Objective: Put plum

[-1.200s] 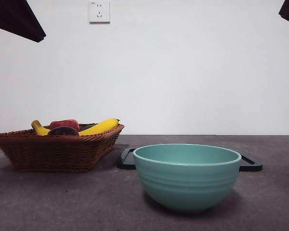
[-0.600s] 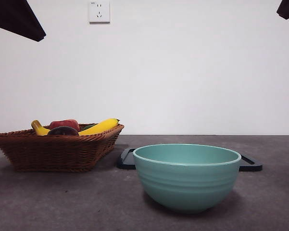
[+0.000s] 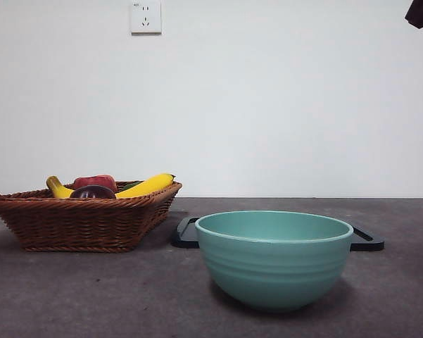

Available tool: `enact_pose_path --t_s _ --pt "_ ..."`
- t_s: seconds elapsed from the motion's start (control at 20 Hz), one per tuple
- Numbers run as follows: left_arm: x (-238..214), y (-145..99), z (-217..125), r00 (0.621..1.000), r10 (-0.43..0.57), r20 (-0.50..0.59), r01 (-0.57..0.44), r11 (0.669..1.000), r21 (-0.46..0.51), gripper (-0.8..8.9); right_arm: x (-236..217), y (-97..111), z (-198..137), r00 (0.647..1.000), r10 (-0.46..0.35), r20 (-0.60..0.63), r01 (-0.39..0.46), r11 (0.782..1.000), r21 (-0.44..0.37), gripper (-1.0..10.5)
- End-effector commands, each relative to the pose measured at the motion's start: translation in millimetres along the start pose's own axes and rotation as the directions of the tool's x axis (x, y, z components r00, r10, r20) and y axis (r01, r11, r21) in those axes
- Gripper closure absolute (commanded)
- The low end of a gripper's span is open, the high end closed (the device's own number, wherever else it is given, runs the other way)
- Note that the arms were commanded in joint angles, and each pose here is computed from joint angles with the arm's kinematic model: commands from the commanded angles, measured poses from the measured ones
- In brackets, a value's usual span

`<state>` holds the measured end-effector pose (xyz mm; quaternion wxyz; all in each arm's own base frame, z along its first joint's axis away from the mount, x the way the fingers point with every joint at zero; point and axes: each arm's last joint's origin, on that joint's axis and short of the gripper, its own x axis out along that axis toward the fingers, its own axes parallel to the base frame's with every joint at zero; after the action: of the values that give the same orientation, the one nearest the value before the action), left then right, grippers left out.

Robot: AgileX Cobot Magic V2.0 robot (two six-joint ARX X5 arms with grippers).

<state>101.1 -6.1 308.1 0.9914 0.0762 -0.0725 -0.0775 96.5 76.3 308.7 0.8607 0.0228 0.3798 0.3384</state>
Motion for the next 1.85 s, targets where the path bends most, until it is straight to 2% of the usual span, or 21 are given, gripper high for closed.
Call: enact_pose_path --t_s 0.05,0.25,0.6,0.8,0.95,1.85 --pt "-9 -3 -37 0.997 0.068 -0.047 -0.068 0.998 0.012 8.06 -3 2 5 1.000 0.009 0.022 -0.009 1.000 0.000 9.4" --pt "-18 -10 -93 0.989 0.084 -0.118 -0.083 0.997 0.007 8.06 -3 2 5 1.000 0.009 0.022 -0.009 1.000 0.000 9.4" --pt "-23 -17 -139 0.980 0.073 -0.185 -0.076 0.997 -0.009 8.06 -3 2 5 1.000 0.009 0.022 -0.009 1.000 0.000 9.4" --pt "-25 -19 -148 0.968 0.071 -0.239 -0.076 0.997 -0.010 8.06 -3 2 5 1.000 0.009 0.022 -0.009 1.000 0.000 9.4" --pt "-28 -20 -156 0.945 0.064 -0.321 -0.073 0.997 -0.017 8.06 -3 2 5 1.000 0.009 0.022 -0.009 1.000 0.000 9.4" --pt "-27 -20 -155 0.946 0.066 -0.319 -0.072 0.997 -0.009 8.06 -3 2 5 1.000 0.008 0.021 -0.008 1.000 0.000 9.4"
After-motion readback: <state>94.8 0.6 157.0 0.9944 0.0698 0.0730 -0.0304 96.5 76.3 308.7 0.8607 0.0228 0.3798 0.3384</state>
